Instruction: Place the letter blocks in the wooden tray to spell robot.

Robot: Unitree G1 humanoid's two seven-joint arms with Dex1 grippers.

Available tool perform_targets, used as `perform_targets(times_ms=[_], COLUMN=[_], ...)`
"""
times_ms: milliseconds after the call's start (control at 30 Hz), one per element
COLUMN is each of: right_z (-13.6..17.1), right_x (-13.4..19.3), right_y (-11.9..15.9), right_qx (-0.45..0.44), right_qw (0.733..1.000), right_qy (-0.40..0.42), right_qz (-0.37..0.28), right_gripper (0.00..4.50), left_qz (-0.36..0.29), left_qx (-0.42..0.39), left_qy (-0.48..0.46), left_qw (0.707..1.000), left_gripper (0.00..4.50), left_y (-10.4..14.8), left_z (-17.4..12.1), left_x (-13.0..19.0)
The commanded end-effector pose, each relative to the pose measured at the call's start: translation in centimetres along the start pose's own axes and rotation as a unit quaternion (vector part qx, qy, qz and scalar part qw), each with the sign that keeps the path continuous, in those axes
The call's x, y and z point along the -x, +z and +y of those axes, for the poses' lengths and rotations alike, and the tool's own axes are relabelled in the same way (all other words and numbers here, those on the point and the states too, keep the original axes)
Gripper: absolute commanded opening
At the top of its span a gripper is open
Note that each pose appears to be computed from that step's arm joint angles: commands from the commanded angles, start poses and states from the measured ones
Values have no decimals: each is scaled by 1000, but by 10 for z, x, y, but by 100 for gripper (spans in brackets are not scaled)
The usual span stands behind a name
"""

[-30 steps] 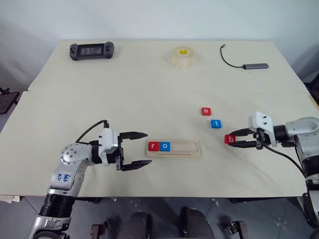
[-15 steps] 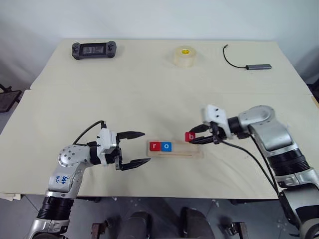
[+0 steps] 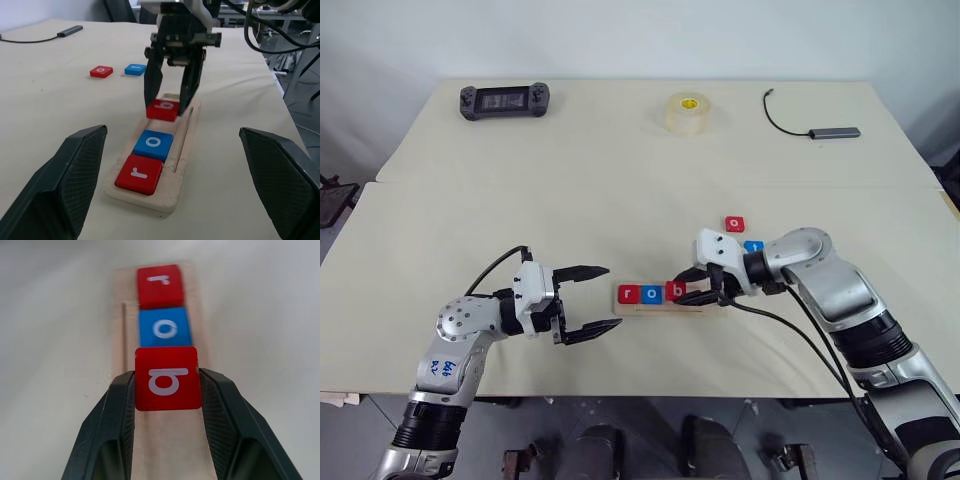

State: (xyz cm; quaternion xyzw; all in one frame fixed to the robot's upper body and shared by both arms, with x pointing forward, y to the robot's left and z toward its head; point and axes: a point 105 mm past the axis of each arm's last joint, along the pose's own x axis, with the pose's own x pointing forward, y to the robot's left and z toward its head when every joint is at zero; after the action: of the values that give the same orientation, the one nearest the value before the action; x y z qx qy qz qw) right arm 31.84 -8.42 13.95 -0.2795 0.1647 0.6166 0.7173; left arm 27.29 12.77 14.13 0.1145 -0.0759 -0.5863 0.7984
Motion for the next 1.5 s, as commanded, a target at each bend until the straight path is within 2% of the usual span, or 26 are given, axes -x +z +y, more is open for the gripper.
perform_targets(times_ms=[33,167,467,667,767,933,1133,1167,1500], right_z=[0,0,-1,-12,-13,-9,-5,-4,-1], right_x=[-1,-3,-1,28,39,39,24,21,2], right_y=[5,4,7,4,-10,-23,-24,-25,-9], right_qx=[11,12,13,2,-6,-14,-12,-12,1], right_qw=[1000,1000,1000,998,997,998,998,998,999], right_qy=[-6,-8,-15,-52,-65,-66,-55,-54,-39], right_qz=[-7,-5,-24,-42,-27,-14,-17,-16,-36], right_gripper=[146,146,447,447,395,226,21,1,1], left_qz=[-7,-8,-8,-7,-6,-5,-6,-6,-5], left_qx=[-11,-12,-15,-14,-14,-14,-15,-16,-19], left_qy=[-3,-3,-2,-1,0,-1,-3,-3,-1], left_qw=[1000,1000,1000,1000,1000,1000,1000,1000,1000], left_gripper=[450,450,450,450,450,450,450,450,450], left_y=[6,6,7,7,6,6,7,7,8], left_z=[-3,-2,-1,0,0,2,3,3,4], left_x=[-1,-2,-2,-1,-1,0,-1,-1,-2])
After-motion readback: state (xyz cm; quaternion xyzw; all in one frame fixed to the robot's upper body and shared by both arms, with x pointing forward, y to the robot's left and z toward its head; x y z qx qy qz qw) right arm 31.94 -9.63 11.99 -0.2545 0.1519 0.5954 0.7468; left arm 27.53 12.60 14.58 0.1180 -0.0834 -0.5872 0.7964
